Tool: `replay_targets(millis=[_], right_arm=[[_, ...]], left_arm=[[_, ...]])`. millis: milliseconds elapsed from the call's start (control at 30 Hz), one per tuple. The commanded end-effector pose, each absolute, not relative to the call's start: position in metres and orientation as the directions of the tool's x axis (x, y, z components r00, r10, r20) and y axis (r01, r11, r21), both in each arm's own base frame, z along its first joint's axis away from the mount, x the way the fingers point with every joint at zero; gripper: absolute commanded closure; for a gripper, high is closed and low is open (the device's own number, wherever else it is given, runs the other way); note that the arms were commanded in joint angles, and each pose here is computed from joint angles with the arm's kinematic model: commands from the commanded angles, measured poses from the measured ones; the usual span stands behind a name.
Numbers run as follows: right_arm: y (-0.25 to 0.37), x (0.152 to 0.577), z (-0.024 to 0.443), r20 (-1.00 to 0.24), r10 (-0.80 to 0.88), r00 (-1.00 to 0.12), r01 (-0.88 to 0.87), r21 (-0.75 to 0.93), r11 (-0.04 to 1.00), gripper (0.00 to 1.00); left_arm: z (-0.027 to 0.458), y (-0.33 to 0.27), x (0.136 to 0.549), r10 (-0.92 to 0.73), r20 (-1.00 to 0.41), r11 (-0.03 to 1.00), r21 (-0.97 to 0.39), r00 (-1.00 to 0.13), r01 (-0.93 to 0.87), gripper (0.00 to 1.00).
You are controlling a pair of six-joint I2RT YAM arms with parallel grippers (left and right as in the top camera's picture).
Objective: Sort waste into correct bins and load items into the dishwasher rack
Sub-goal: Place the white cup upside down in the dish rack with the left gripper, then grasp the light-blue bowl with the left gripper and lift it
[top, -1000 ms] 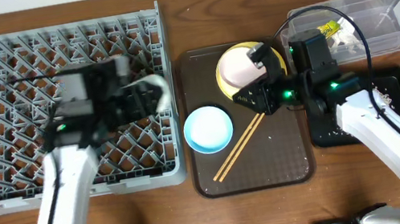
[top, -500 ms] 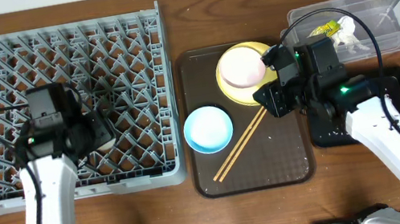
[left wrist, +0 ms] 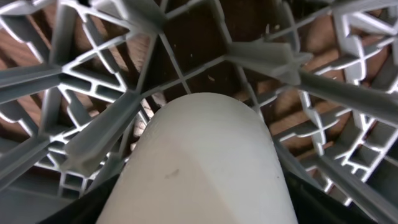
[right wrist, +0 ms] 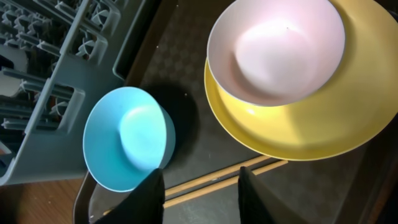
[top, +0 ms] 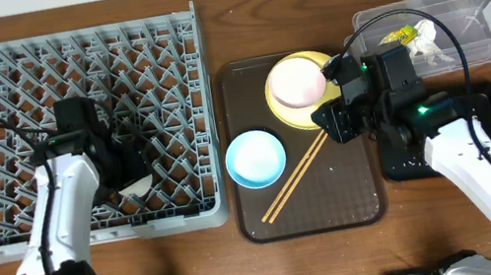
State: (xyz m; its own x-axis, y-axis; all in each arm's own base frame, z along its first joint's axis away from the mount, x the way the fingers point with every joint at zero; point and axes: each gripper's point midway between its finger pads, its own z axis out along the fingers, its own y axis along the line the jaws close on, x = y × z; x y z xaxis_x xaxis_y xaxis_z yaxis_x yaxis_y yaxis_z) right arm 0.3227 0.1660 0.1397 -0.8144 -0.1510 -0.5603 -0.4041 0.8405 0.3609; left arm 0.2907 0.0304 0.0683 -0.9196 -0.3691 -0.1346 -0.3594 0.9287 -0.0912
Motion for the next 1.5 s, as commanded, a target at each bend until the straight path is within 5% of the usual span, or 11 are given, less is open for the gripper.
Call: replay_targets(millis=[0, 267, 633, 800, 1467], right_arm=[[0.159, 0.332, 0.153, -0.593, -0.137, -0.793, -0.404, 0.345, 0.847, 0.59], [0.159, 0.331, 0.152, -0.591, -0.137, -0.795, -0.403, 0.346, 0.847, 0.27], [0.152, 0.334, 0.150, -0.590, -0.131, -0.796, -0.377, 0.316, 0.871, 0.34], [0.130, 0.342, 0.146, -0.571, -0.025, -0.821, -0.220, 0.276, 0.936, 0.34], [0.025, 0.322, 0.162, -0.534, 0.208, -0.820, 0.129, 0.181, 0.975, 0.32]], left_arm=[[0.077, 0.035, 0.297, -0.362, -0.168, 0.932, -0.081, -0.917, -0.354, 0.12], [0.108, 0.035, 0.301, -0.362, -0.266, 0.932, -0.109, -0.893, -0.345, 0.07], [0.179, -0.035, 0.298, -0.204, -0.476, 0.965, -0.243, -0.856, -0.096, 0.07], [0.182, -0.092, 0.295, -0.048, -0.506, 0.966, -0.242, -0.861, 0.089, 0.07], [0.076, -0.258, 0.293, 0.315, -0.409, 0.887, -0.193, -0.856, 0.419, 0.18]])
